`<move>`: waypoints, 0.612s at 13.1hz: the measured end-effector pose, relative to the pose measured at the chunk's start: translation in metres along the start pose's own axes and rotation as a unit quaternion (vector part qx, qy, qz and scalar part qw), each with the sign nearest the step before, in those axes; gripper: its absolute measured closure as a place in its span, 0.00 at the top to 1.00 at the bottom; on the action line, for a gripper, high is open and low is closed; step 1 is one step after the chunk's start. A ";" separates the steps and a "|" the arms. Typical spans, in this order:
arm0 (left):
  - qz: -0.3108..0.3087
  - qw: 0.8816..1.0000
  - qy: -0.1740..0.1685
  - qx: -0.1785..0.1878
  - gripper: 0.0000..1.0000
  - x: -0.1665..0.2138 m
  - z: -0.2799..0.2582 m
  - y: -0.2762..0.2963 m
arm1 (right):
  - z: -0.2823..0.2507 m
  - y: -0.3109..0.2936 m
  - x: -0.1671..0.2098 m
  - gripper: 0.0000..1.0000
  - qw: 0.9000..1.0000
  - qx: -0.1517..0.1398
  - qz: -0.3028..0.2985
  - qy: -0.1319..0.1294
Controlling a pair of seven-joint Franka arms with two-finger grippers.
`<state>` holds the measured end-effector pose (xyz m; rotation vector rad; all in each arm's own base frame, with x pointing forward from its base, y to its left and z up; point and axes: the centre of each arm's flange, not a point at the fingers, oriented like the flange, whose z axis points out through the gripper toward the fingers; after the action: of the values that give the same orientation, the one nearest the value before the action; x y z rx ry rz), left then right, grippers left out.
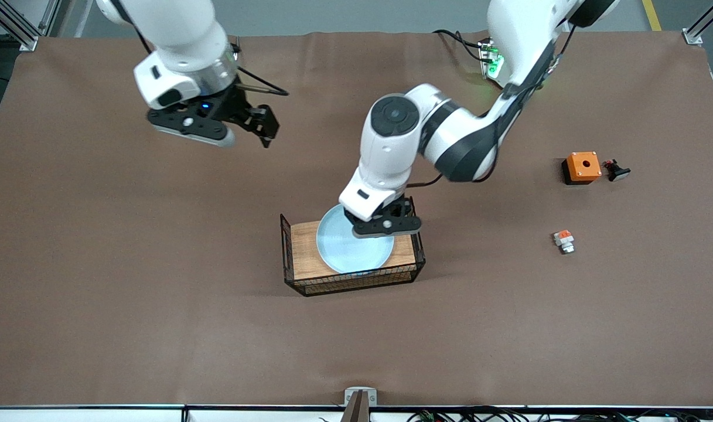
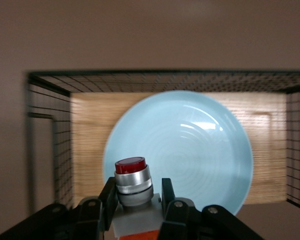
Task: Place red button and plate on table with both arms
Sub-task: 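Carry the button toward the orange box while the right gripper reaches the plate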
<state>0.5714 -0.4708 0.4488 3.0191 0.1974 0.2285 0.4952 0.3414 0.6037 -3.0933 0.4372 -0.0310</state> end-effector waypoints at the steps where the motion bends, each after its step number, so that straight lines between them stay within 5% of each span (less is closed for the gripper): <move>1: -0.022 1.000 0.004 -0.015 0.40 0.013 -0.034 -0.015 | 0.008 -0.012 -0.003 0.99 1.000 0.005 0.003 0.003; 4: -0.055 0.998 0.000 -0.011 0.40 0.065 -0.110 -0.105 | 0.048 -0.045 -0.006 0.99 1.000 0.006 0.013 0.002; 8: -0.014 0.999 -0.033 0.035 0.40 0.117 -0.109 -0.234 | 0.100 -0.086 0.002 0.99 0.999 0.030 0.006 0.015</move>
<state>0.6408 -0.2132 0.5458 3.0855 0.2474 0.1225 0.5231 0.4249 0.5060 -3.0356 0.4460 -0.0895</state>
